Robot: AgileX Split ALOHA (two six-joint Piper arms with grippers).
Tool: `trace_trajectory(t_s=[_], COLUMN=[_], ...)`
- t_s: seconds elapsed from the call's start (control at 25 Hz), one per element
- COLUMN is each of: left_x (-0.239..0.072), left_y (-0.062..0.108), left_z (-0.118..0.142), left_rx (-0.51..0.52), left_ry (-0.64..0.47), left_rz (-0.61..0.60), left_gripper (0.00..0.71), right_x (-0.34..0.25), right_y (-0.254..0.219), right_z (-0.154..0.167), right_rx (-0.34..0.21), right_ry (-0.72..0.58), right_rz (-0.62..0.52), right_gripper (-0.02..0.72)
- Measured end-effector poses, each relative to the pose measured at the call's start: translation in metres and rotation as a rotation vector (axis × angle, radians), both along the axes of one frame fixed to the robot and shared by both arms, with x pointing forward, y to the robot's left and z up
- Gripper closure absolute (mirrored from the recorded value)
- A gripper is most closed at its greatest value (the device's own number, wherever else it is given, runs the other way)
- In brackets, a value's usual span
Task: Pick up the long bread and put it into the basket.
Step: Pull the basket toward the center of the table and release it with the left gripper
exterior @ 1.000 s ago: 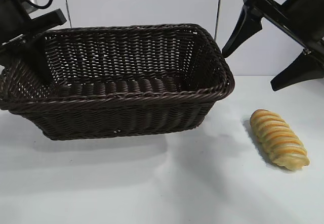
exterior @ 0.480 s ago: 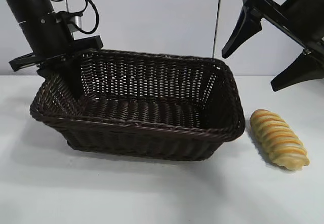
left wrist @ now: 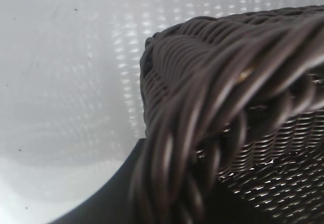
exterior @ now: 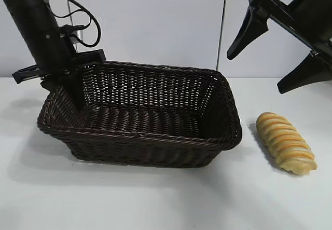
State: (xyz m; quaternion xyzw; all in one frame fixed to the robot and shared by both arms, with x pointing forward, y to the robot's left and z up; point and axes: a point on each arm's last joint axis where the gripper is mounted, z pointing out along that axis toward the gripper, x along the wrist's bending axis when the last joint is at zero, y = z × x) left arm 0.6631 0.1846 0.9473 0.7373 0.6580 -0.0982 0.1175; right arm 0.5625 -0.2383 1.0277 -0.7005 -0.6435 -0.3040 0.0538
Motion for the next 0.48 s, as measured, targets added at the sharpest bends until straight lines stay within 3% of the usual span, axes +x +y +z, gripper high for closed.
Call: trace_trajectory(t_s=[0.48], left_x=[-0.0043], left_y=[0.0008], left_z=[0.0], left_rx=[0.004], left_ry=[0.047], left_rz=[-0.01], left_gripper=[0.611], right_x=[0.0005], right_y=[-0.0002], right_z=[0.0001], right_rx=[-0.001], right_ry=[-0.005], right_rz=[-0.003], right_gripper=[0.009])
